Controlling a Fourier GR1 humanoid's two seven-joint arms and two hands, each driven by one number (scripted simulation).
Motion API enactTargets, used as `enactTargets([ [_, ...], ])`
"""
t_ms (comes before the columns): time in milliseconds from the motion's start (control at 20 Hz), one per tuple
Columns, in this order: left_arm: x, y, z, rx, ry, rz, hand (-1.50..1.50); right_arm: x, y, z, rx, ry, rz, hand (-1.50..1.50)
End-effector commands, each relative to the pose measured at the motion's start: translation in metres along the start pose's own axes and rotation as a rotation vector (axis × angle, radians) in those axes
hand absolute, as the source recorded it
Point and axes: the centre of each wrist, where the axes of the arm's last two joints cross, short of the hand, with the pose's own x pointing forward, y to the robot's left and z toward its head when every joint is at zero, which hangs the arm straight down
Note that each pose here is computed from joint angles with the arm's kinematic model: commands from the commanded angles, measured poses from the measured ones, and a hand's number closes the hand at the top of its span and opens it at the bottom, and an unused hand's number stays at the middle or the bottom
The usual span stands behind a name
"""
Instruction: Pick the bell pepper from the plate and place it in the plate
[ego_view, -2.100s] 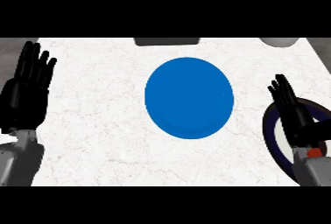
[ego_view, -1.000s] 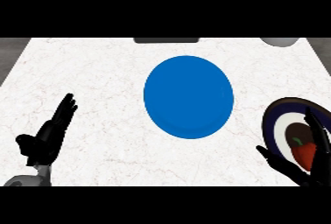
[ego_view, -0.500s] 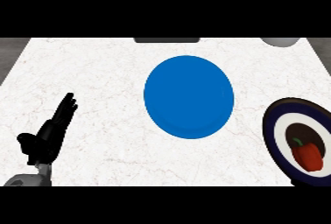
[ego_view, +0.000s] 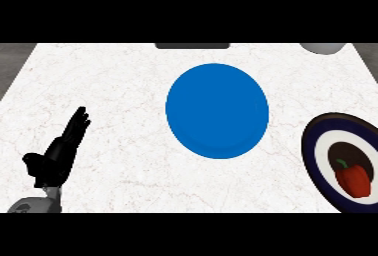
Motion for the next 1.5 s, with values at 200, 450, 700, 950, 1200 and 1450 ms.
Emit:
enactTargets([
  [200, -0.011, 0.0, 0.002, -0.009, 0.01, 0.0, 0.0, 0.021, -0.005, -0.01, 0.057, 0.12, 0.109, -1.5],
  [450, -0.002, 0.006, 0.0, -0.012, 0.0, 0.009, 0.0, 0.014, 0.002, -0.028, 0.139, 0.165, 0.161, -1.5],
  [700, -0.001, -0.004, -0.008, -0.006, 0.002, 0.001, 0.0, -0.005, 0.033, -0.046, 0.134, 0.158, 0.156, -1.5],
  [950, -0.018, -0.007, -0.004, 0.0, 0.01, -0.015, 0.0, -0.006, 0.028, -0.046, 0.137, 0.201, 0.207, -1.5],
  [1200, 0.0, -0.018, -0.008, -0.019, 0.025, 0.001, 0.0, -0.037, 0.05, -0.065, 0.132, 0.227, 0.224, -1.5],
  [1450, 0.001, 0.011, 0.002, 0.001, 0.007, 0.002, 0.0, -0.031, 0.065, -0.063, 0.238, 0.158, 0.215, 1.5],
])
